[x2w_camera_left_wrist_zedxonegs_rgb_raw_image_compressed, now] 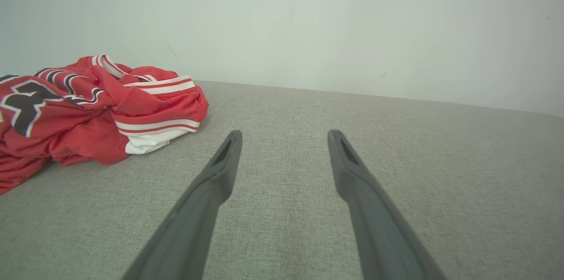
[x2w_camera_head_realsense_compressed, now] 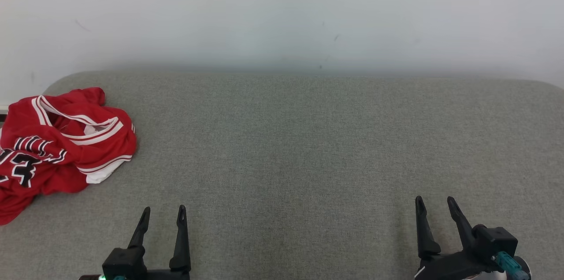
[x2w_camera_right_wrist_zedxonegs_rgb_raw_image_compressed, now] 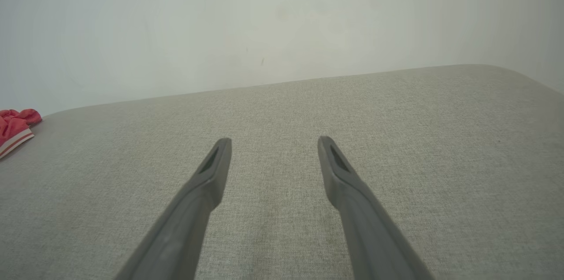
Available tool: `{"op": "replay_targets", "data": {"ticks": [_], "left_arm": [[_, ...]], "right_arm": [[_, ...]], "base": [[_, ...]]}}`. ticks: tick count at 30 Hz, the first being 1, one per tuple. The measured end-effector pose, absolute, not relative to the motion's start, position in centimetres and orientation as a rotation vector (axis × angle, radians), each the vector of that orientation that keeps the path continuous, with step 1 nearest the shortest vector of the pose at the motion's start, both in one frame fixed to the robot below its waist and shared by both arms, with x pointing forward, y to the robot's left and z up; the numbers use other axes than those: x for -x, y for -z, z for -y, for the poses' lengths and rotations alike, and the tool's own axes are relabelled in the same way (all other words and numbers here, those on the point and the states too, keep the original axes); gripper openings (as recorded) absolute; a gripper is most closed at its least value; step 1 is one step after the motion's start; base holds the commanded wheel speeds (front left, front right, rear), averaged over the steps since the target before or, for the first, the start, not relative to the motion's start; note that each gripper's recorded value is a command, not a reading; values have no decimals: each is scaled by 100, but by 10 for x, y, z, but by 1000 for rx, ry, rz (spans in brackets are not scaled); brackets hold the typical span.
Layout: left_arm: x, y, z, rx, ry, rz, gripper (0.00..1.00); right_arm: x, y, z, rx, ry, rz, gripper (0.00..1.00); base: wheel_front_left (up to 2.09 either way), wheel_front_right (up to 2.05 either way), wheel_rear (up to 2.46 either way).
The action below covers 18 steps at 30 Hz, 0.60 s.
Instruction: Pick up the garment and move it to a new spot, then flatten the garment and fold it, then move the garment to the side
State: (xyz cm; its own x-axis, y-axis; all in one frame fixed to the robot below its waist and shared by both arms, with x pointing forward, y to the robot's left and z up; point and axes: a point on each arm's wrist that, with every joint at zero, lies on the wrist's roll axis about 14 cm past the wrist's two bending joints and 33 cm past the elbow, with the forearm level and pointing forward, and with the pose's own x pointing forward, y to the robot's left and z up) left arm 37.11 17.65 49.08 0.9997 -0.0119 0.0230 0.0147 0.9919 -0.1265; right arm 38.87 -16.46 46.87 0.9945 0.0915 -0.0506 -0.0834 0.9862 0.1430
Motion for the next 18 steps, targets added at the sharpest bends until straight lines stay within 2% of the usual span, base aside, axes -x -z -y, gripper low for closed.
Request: {"op": "replay_targets", "data": {"ticks": [18], "left_arm": [[-368,-488,-181,127,-1,15,100]], "right_arm": [[-389,-471,157,-123,-113,-53,100]], "base": [[0,0,0]]}}
